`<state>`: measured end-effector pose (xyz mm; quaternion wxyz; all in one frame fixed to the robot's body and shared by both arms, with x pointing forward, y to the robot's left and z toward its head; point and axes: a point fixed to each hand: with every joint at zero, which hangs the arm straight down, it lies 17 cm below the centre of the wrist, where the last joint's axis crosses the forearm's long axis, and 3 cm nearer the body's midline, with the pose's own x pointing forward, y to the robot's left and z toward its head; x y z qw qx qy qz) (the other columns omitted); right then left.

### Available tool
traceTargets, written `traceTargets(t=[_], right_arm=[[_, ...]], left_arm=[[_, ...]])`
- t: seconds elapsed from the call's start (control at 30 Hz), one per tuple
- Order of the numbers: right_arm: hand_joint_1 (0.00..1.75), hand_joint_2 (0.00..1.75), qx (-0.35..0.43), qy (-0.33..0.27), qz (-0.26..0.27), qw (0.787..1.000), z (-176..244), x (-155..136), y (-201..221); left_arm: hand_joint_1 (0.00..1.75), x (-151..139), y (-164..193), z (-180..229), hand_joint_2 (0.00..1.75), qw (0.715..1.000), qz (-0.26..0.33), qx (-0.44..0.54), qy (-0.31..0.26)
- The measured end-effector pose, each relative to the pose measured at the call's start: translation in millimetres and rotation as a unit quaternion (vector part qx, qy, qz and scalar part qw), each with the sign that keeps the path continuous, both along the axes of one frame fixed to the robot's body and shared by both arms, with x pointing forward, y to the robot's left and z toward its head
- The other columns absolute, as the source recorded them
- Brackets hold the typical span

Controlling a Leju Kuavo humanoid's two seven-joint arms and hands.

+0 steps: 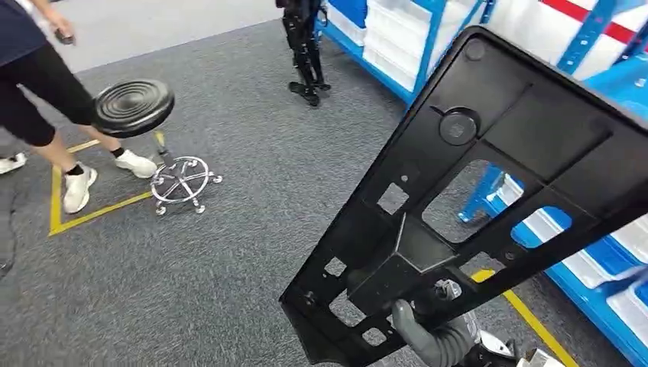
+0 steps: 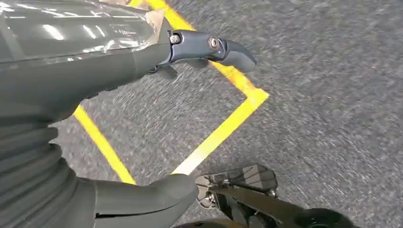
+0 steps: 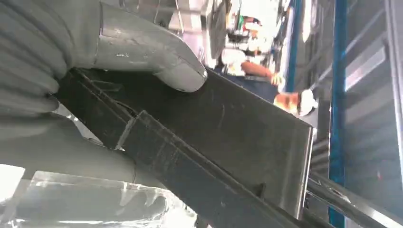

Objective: Take the parts from the cabinet and place them on the table.

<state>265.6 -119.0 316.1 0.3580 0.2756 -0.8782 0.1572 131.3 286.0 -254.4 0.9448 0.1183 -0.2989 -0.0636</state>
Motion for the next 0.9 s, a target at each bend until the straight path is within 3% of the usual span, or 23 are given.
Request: traceTargets(t=[0.4,0.9], right_arm=[[1.75,1.75,0.002,-0.003,0.010,1.000,6,2,1],[1.75,1.75,-0.002,-0.015,0.022,1.000,13,10,2]], left_arm=[[0.00,6,5,1,1.75,1.000,0.005,-0.021,-0.004],[0.00,-14,-13,-7,1.75,0.992,0.000,-0.116,0.055]])
